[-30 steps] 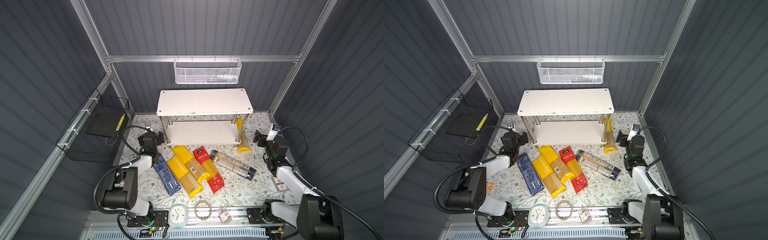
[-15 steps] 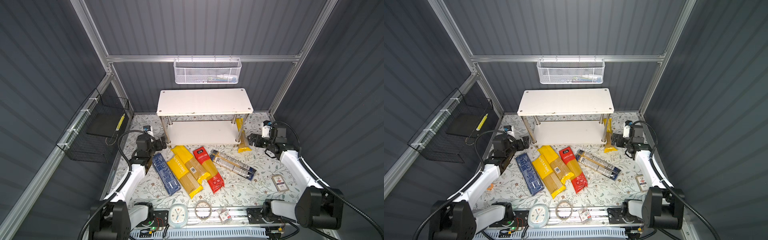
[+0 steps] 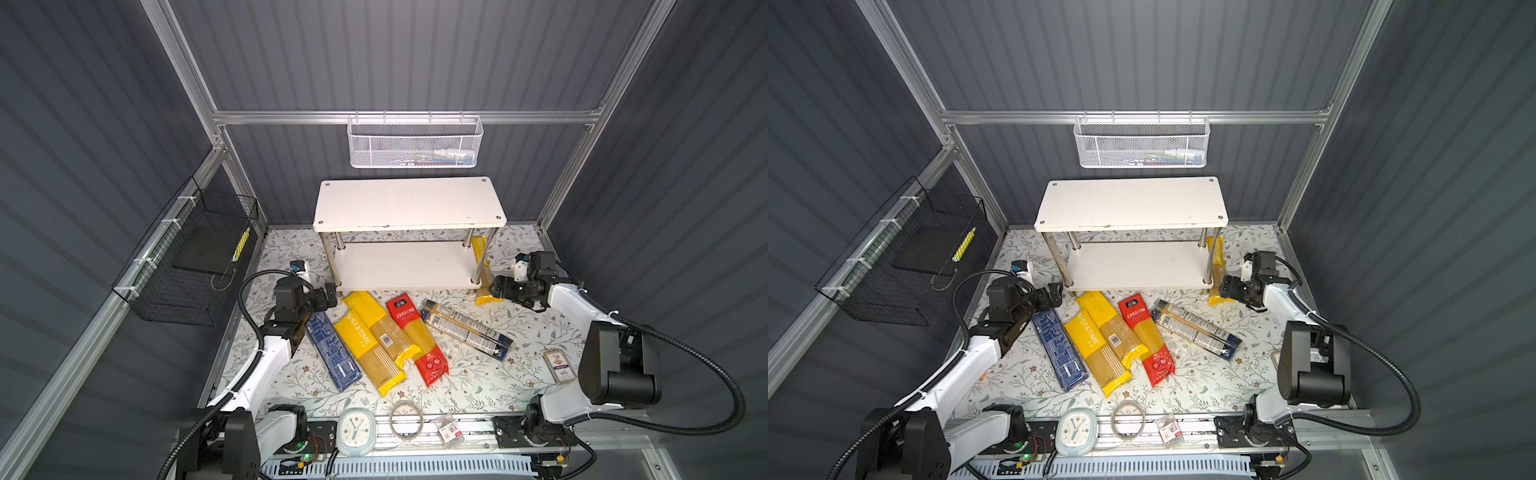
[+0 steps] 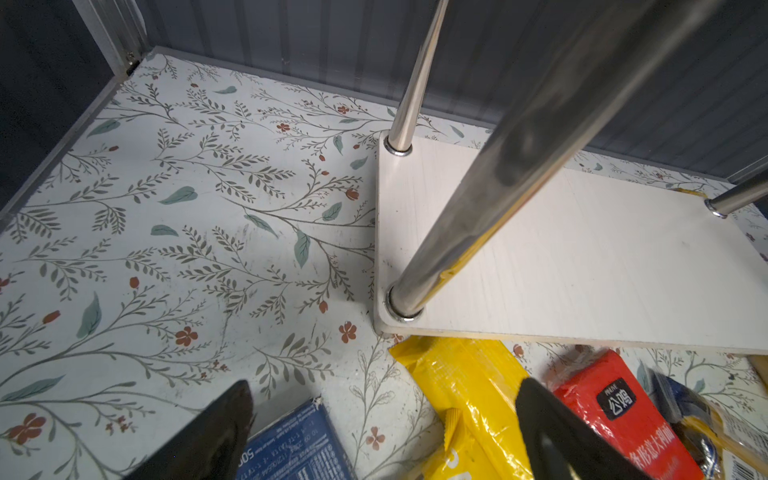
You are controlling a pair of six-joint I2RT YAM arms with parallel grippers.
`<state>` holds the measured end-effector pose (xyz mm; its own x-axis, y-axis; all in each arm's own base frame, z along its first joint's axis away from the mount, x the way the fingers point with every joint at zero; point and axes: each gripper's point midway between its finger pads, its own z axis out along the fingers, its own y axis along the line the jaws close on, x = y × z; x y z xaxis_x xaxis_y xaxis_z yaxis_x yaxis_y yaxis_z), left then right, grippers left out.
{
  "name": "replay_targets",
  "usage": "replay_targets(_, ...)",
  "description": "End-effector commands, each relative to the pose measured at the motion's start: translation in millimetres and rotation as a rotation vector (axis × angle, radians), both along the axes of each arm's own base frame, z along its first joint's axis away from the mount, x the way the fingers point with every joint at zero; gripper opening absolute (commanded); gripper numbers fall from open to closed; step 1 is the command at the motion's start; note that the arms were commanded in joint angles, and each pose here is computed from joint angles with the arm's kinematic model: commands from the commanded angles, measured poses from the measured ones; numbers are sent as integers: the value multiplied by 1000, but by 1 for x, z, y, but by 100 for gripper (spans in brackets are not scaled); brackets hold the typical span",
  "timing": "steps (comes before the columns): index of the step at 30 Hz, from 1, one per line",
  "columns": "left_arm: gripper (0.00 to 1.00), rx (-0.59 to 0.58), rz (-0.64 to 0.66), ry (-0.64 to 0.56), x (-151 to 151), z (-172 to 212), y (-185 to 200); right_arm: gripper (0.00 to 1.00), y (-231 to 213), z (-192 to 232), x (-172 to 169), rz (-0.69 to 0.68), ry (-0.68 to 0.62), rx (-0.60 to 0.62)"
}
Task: Place and organize the pasta boxes and bags onto the shelf
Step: 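Close the right gripper on the yellow PASTATIME bag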
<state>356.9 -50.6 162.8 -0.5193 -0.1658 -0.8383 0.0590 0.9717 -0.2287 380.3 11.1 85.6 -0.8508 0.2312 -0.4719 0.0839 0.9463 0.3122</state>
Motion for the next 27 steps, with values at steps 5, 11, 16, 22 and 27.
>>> replay_targets(5,100,6,-1,14,-2,0,1,82,13,-7,18,64,8,80)
replay_targets(11,100,14,12,-3,-2,6,4,81,5,-14,26,53,35,48)
replay_targets(16,100,14,14,7,-1,3,4,71,9,-23,31,68,62,78)
replay_targets(22,100,22,18,15,1,4,5,81,9,-33,32,78,78,78)
replay_targets(27,100,24,22,9,2,6,6,81,8,-46,29,66,110,75)
